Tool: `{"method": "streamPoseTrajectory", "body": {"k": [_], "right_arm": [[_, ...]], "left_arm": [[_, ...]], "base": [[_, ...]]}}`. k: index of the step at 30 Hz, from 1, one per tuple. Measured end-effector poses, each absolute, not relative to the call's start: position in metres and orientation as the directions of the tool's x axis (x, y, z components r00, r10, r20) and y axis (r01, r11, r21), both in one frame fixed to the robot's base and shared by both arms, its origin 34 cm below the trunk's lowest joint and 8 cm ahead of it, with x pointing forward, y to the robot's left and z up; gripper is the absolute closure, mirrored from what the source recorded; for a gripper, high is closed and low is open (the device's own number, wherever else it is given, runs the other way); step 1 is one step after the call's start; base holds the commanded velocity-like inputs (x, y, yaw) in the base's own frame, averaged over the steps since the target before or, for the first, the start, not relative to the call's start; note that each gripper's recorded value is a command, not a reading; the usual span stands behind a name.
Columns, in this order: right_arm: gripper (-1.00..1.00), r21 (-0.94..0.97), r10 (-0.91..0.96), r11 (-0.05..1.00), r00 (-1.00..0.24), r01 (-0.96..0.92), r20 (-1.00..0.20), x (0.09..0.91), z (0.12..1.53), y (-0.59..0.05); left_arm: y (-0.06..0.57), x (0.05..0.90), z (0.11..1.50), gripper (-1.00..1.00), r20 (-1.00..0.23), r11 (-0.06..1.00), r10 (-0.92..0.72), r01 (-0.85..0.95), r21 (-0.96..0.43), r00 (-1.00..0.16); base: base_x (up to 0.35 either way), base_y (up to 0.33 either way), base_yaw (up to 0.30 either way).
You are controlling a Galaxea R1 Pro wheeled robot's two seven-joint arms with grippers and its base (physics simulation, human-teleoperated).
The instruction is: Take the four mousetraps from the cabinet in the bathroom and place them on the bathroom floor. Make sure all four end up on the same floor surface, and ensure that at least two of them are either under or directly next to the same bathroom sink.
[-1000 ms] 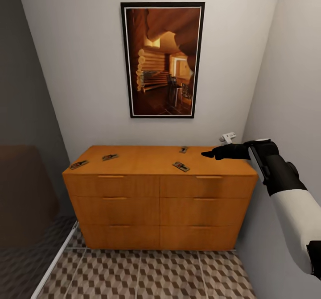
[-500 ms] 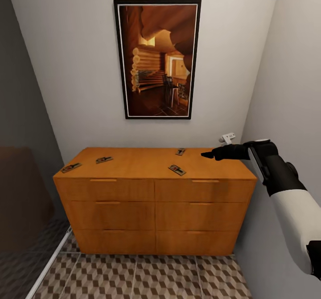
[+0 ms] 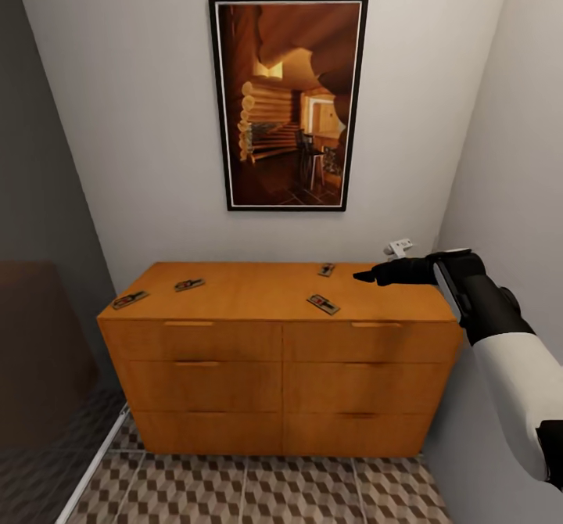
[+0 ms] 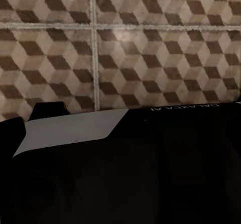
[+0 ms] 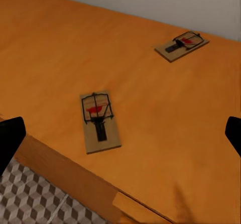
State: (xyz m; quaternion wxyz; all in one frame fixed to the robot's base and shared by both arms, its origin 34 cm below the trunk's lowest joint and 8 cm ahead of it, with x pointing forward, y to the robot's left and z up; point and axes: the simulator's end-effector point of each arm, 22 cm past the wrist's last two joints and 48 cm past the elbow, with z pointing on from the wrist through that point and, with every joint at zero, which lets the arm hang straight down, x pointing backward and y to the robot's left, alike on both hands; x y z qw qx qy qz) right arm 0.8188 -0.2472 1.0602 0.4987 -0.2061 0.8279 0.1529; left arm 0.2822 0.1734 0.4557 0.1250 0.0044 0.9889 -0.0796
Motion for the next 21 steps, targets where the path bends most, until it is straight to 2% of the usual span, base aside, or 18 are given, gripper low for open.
{"method": "streamPoseTrajectory", "body": {"k": [9,21], "right_arm": [[-1.0,0.051,-0.187,0.869,-0.423,-0.491,-0.887,0.819,1.058,-0.248],[-1.0,0.08,-0.176,0.874,-0.466,-0.479,-0.867,0.82,1.039,-0.253]], "left_arm": [[0.173,0.282,0.456,-1.0,-0.247,0.987,-0.011,0.029,-0.156,-0.969],[0.173,0.282,0.455,-1.0,-0.246,0.987,-0.011,0.028,-0.156,-0.969]], "base": [[0.141,0.097,0.0],[0.024,0.027,0.0]]}}
